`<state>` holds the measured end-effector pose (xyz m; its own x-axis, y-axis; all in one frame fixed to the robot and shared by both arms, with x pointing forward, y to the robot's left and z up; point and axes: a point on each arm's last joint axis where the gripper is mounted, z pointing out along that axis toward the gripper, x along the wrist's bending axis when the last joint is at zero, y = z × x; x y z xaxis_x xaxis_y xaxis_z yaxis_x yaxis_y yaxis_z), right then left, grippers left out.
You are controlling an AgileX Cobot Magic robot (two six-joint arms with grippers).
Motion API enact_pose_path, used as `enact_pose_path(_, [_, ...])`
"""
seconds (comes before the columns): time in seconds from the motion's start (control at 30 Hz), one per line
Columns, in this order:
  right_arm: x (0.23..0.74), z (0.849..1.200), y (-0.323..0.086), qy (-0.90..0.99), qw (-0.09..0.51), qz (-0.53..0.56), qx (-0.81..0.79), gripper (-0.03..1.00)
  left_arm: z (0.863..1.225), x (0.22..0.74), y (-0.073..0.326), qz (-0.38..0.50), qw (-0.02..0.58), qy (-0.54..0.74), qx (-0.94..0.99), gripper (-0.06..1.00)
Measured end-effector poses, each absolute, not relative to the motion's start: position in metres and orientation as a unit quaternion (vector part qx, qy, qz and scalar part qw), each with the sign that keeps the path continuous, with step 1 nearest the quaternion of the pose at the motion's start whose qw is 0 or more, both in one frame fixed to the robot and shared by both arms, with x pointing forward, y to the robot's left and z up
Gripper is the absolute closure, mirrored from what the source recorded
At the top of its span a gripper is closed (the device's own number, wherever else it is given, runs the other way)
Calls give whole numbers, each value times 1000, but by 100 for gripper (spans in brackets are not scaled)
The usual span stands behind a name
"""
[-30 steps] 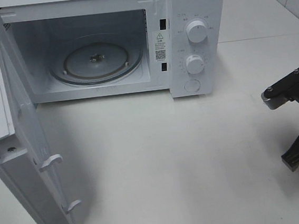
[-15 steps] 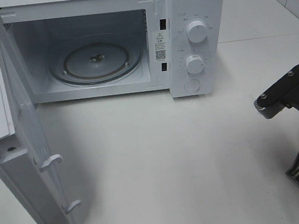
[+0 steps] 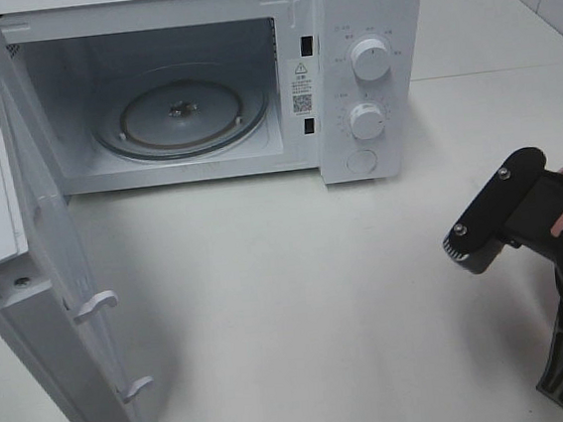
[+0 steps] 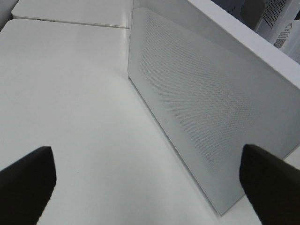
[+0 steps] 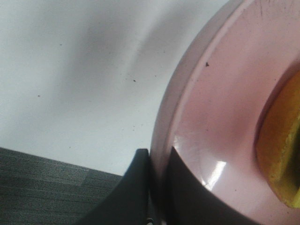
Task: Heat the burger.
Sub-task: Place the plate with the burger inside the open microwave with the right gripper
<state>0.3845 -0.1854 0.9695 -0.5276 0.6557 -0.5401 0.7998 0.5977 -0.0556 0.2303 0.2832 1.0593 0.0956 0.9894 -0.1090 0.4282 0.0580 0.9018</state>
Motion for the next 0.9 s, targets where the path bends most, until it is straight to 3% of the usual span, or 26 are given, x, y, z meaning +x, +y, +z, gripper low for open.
enact_pose_path(0.9, [349,968,-147,924,246,-100,276,92,1059,230,283,327,429,587,603,-4])
